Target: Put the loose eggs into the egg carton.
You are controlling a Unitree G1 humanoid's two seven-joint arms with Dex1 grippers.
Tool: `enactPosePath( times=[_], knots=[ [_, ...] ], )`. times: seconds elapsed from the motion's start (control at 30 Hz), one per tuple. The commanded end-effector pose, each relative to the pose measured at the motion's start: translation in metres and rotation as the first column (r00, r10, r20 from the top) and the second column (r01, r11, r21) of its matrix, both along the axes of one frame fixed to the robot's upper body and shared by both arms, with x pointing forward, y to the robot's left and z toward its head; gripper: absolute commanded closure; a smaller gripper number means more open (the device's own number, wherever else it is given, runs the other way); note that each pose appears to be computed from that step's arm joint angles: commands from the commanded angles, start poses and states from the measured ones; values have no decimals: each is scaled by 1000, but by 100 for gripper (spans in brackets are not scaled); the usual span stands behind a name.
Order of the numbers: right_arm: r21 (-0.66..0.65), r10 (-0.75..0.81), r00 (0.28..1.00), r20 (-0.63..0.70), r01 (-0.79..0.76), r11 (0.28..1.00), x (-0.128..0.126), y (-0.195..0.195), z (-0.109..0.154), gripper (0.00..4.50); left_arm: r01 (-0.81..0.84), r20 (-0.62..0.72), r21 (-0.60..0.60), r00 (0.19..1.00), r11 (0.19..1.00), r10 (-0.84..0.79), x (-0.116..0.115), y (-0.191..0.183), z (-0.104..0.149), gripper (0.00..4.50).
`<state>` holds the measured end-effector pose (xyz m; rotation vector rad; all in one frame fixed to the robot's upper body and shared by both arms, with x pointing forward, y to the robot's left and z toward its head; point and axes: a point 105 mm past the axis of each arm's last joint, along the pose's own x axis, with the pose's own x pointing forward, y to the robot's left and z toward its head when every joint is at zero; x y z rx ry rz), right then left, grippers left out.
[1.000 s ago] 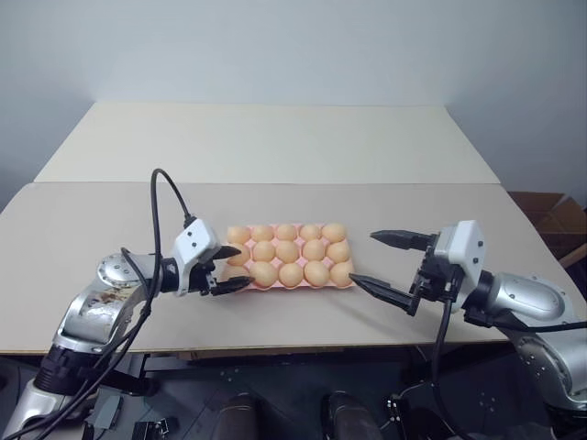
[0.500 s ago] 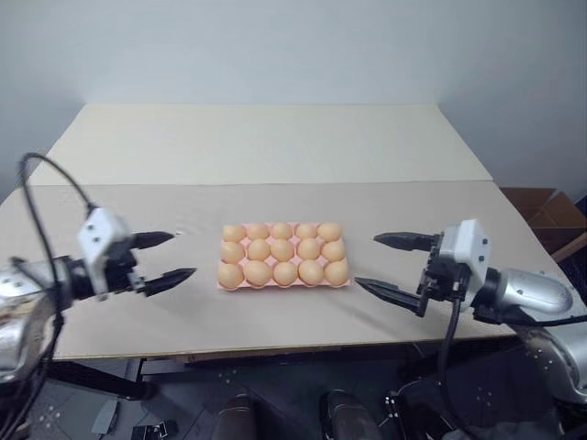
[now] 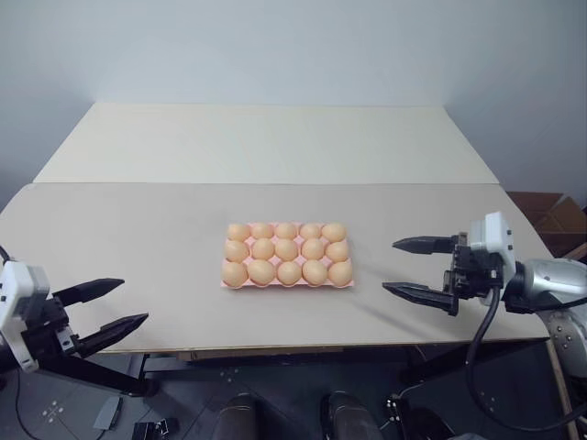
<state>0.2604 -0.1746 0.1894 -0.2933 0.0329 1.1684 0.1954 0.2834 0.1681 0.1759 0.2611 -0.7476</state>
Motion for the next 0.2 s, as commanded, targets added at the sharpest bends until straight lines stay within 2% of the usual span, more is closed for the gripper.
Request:
enactPosePath(
  times=[0.03,0.2],
  knots=[
    [-9,12,999,52,-11,1000,-1,1,8,0,5,25,15,1000,1000,-5,-1,-3,10,2],
    [-11,18,999,50,-18,1000,-2,2,8,0,16,36,-15,999,1000,-16,3,-8,13,2]
  ],
)
